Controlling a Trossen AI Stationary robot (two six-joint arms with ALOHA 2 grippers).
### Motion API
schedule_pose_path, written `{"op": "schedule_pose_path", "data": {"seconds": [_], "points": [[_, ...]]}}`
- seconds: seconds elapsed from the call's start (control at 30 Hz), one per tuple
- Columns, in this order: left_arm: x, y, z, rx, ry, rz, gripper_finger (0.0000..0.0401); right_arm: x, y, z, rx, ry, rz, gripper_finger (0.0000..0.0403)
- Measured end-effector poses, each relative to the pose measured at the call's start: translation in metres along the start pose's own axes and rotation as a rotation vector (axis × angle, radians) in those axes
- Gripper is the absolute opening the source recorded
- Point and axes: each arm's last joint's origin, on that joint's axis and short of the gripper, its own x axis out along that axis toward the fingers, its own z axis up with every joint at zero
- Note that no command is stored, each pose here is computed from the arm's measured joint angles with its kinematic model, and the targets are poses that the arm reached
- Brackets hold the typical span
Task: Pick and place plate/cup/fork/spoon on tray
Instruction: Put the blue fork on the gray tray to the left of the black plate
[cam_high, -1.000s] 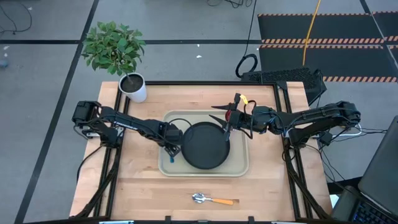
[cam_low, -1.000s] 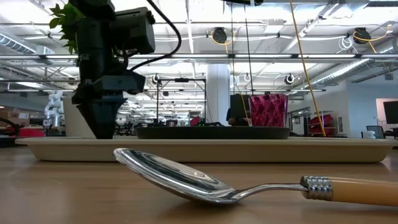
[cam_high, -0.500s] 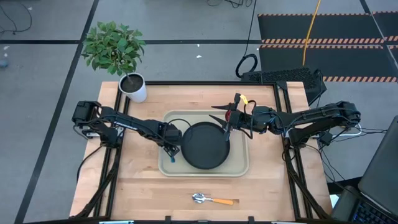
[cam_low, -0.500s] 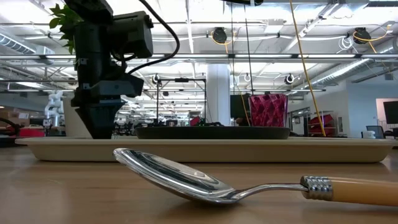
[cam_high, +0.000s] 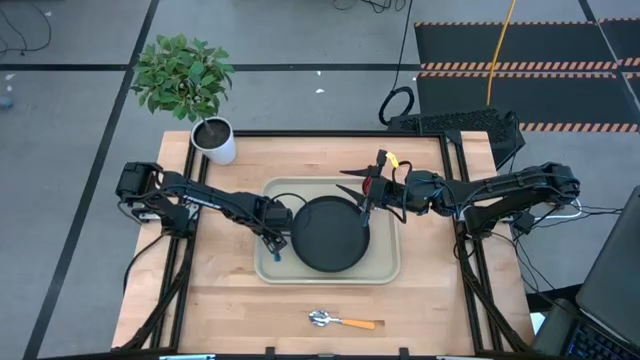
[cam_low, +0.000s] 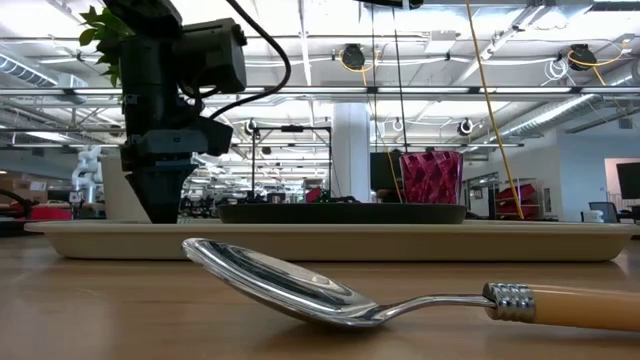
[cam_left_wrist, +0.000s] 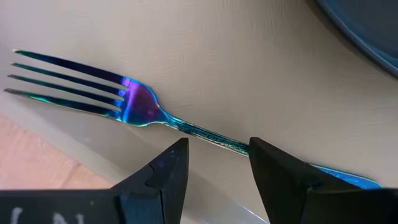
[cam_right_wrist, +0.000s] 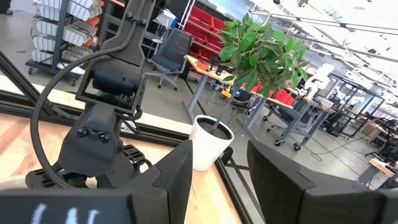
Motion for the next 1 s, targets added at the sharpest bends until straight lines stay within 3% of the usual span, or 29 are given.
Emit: {"op": "schedule_pose_path", "data": {"seconds": [0.5, 1.0], "points": [[-0.0004, -0.0025, -0.0051, 0.078, 0.025, 0.006, 0.0172, 0.0, 0.0001, 0.0, 0.0, 0.0, 0.0, 0.0148], [-0.0005, -0.0033, -0.0052, 0.235, 0.022, 0.001, 0.0172, 0.0, 0.0001, 0.0, 0.0, 0.0, 0.0, 0.0148]]}}
